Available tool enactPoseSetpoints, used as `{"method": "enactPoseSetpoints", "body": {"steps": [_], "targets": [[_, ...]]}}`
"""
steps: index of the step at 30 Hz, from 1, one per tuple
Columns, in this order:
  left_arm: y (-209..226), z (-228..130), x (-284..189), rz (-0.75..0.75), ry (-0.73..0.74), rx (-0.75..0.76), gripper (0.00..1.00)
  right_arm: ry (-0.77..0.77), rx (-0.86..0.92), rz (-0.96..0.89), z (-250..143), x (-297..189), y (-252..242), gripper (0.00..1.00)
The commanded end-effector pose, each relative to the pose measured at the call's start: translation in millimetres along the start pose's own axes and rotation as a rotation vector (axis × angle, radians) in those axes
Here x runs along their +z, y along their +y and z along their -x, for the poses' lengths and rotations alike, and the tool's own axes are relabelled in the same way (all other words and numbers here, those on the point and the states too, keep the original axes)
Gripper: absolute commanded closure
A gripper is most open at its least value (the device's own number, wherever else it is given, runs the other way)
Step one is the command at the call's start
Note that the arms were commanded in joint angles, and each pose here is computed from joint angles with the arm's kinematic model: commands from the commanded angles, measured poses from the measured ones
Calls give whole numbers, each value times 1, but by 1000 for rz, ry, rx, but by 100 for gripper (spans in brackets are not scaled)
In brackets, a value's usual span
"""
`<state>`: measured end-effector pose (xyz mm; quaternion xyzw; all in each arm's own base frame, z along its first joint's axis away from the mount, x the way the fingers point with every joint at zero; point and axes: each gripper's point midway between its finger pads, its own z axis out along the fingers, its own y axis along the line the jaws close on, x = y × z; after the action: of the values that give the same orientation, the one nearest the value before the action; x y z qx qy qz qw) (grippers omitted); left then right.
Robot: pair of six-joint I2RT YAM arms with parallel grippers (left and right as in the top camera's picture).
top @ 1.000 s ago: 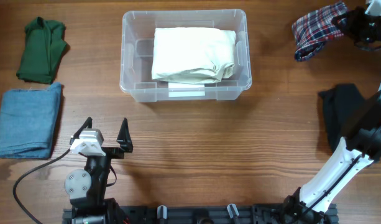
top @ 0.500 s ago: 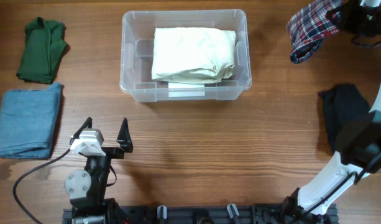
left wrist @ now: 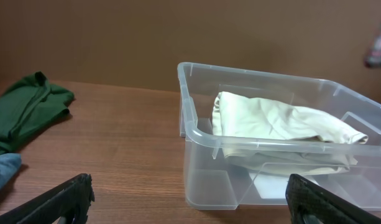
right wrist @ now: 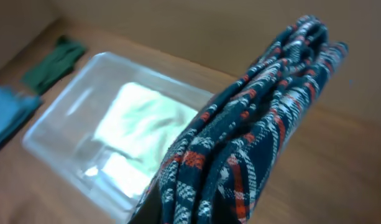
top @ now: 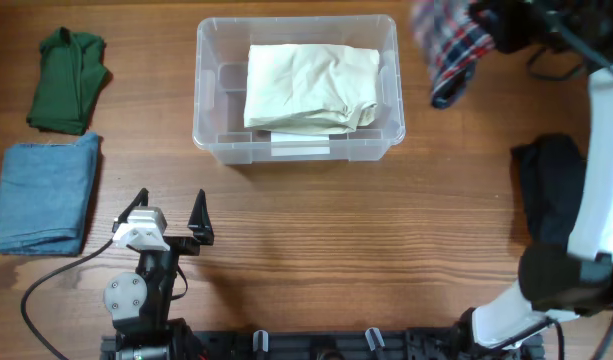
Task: Pack container
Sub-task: 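Carry the plaid cloth left and lower it into the container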
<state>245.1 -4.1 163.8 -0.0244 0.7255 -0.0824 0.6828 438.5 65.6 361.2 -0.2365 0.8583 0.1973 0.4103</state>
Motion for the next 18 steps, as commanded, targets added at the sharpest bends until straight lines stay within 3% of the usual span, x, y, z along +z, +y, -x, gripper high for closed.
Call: {"method": "enactPoseSetpoints", "body": {"steps": [1,7,18], "targets": [[3,-2,0,15,-1,-14,0,-25,-213,125,14,2,68,96],[3,-2,0,15,-1,-13,0,-6,-370,252,13,29,126,96],[3,-2,0,15,-1,-13,0,-19,-458,435,7,94,156,96]]}}
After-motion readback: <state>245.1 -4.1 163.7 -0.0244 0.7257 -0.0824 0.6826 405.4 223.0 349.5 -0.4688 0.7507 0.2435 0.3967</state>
